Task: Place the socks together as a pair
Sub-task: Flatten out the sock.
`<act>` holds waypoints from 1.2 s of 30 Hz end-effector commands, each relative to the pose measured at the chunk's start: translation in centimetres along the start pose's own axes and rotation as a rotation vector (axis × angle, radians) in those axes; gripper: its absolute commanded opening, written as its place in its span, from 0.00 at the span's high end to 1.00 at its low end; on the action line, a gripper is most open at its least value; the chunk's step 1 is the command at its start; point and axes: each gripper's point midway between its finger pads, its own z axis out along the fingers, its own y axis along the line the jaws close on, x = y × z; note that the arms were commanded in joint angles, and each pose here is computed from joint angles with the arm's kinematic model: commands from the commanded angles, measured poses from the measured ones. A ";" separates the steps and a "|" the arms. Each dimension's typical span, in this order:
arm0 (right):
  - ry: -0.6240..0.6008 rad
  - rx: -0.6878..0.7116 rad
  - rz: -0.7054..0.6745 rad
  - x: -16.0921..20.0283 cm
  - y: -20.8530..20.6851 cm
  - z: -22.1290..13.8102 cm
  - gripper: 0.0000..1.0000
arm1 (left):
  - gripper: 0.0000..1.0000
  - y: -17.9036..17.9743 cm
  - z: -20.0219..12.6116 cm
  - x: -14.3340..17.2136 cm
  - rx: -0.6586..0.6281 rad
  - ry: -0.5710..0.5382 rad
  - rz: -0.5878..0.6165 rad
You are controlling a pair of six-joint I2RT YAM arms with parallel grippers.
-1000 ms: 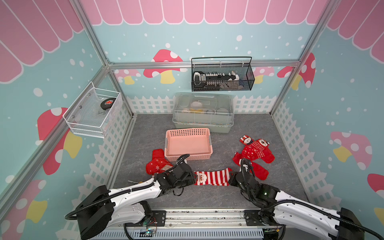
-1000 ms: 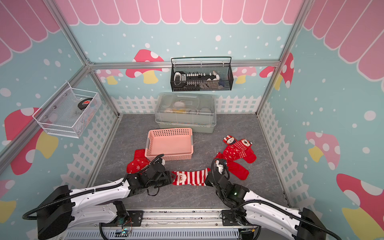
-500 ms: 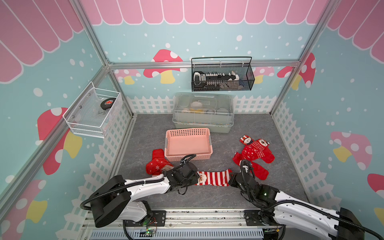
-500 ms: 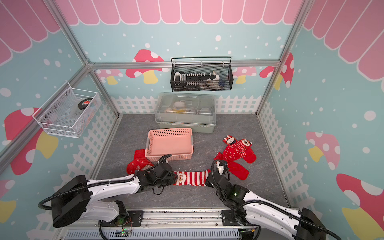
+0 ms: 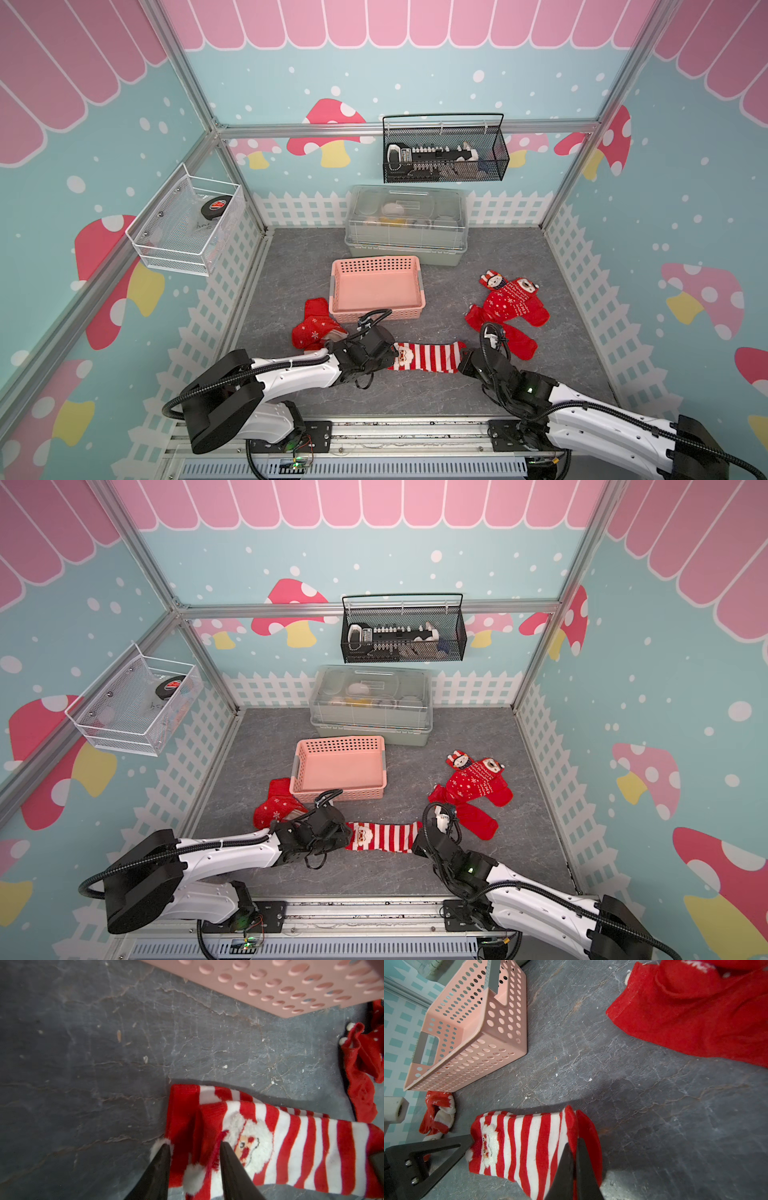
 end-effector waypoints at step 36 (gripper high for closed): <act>-0.018 -0.010 0.086 0.4 -1.1 0.1 1.00 | 0.72 -1.0 0.0 1.5 0.068 0.055 -0.040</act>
